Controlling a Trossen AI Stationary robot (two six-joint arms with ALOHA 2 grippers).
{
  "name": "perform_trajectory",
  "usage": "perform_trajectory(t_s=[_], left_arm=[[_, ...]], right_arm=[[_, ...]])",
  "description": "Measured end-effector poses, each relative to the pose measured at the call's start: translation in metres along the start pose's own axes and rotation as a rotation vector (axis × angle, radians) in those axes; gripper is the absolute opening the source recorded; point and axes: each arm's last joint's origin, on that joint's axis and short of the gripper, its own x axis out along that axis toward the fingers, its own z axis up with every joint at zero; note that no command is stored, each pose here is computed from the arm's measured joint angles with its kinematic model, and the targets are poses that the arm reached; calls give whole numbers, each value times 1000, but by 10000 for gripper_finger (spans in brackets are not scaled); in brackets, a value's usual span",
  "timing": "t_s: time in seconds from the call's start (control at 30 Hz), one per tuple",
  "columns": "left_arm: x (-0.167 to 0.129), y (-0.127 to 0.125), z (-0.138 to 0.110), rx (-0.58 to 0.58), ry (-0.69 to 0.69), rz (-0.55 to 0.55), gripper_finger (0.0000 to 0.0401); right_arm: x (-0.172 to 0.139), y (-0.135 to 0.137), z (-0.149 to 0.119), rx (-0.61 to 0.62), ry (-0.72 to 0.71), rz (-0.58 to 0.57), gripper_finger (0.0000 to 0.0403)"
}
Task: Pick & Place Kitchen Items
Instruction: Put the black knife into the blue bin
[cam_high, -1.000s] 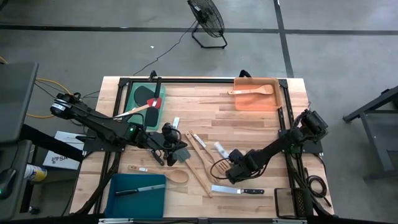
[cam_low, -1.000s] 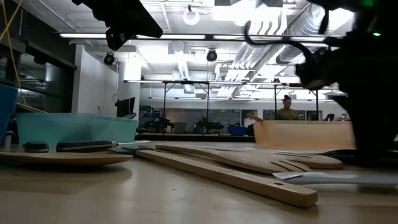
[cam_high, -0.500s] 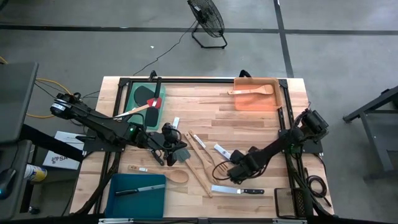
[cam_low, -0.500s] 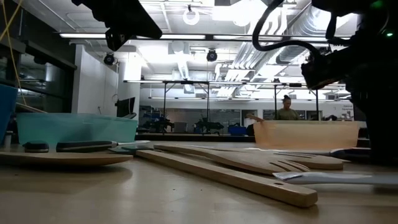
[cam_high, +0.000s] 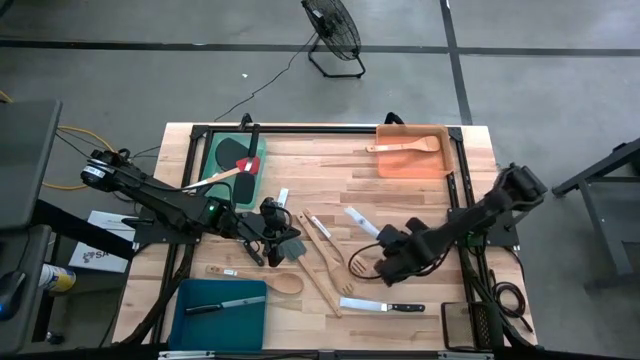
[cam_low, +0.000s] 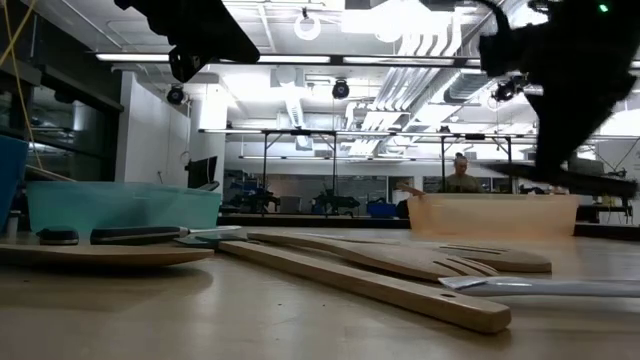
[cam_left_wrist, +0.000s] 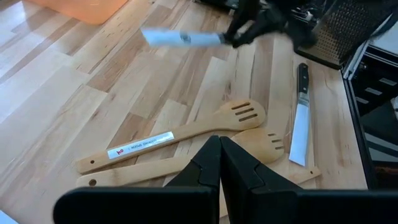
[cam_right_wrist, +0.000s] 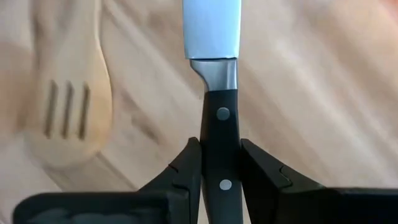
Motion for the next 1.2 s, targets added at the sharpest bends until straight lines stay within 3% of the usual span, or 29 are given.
perform_trajectory(t_s=[0.27, 0.67, 1.2], left_arm=[[0, 0, 1, 4, -5, -3, 1], [0, 0, 1, 23, -16, 8, 1], [0, -1, 2, 72, -21, 5, 1]], right_arm=[[-40, -15, 10, -3, -264, 112, 76], [-68, -9, 15, -63, -476, 265, 76], [-69, -11, 20, -110, -603, 166, 76]])
